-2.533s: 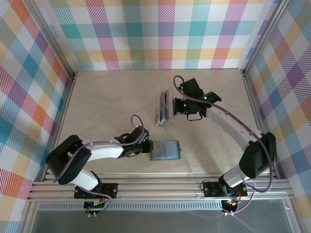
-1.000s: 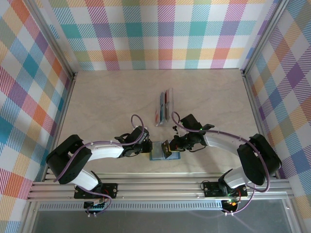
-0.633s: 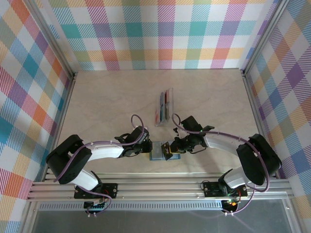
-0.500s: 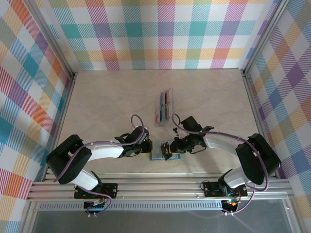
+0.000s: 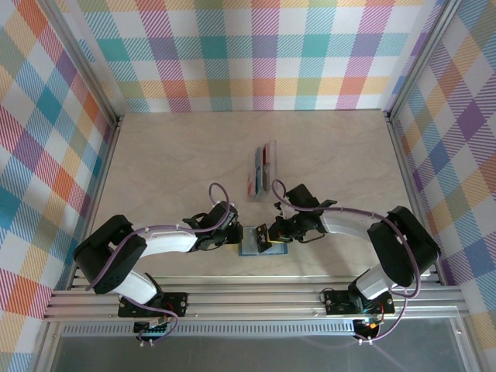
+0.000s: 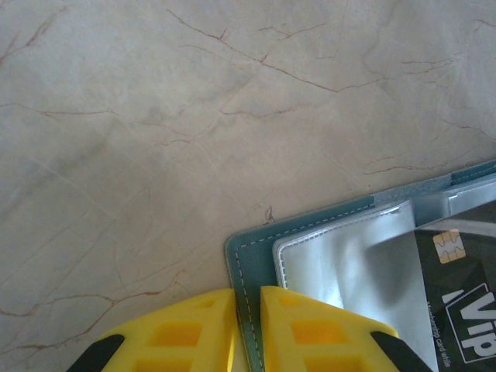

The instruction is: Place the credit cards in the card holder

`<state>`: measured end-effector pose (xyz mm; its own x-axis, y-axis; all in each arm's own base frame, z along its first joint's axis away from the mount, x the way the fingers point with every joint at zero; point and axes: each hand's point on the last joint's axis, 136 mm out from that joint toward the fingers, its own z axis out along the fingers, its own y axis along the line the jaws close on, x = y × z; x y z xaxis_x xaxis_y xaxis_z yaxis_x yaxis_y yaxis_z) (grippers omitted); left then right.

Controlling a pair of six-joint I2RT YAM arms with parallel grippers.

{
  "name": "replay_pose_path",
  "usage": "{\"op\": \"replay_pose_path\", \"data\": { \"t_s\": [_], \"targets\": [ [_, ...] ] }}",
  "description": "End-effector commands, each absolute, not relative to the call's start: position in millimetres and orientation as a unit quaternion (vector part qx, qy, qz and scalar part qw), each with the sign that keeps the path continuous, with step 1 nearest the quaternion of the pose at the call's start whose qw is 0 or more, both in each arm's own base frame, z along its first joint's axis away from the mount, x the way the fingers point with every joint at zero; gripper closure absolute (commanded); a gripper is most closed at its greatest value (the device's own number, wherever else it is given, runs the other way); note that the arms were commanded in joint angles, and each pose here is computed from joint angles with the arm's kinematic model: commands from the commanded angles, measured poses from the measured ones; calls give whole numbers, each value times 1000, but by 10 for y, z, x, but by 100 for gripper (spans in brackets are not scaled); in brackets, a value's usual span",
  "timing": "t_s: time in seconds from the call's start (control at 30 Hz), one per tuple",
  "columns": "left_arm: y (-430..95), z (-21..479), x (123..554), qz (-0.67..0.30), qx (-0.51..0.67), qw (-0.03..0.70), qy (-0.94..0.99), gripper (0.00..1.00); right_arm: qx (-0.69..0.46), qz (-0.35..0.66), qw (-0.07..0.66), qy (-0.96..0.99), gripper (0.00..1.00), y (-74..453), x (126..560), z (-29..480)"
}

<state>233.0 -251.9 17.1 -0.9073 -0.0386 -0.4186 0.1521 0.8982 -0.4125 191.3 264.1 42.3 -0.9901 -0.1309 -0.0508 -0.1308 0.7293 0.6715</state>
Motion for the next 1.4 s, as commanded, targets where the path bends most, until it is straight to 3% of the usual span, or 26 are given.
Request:
{"op": "replay_pose_path", "data": {
  "t_s": [0.0,0.87,1.23,1.37],
  "targets": [
    [-2453,-121,2113,-207,39,172,962,82,52,-344,-11,-938,100,2643,1996,371],
    [-2395,-208,2017,-191,43,174,965,82,52,-345,-10,-937,100,2976,1855,323],
    [-2440,-273,1965,-190,46,163,967,83,82,-297,-48,-950,96,3070,1846,220],
    [-2372,-272,1951,-182,36,167,968,84,76,-287,-57,-953,98,3036,1877,223]
  ]
}}
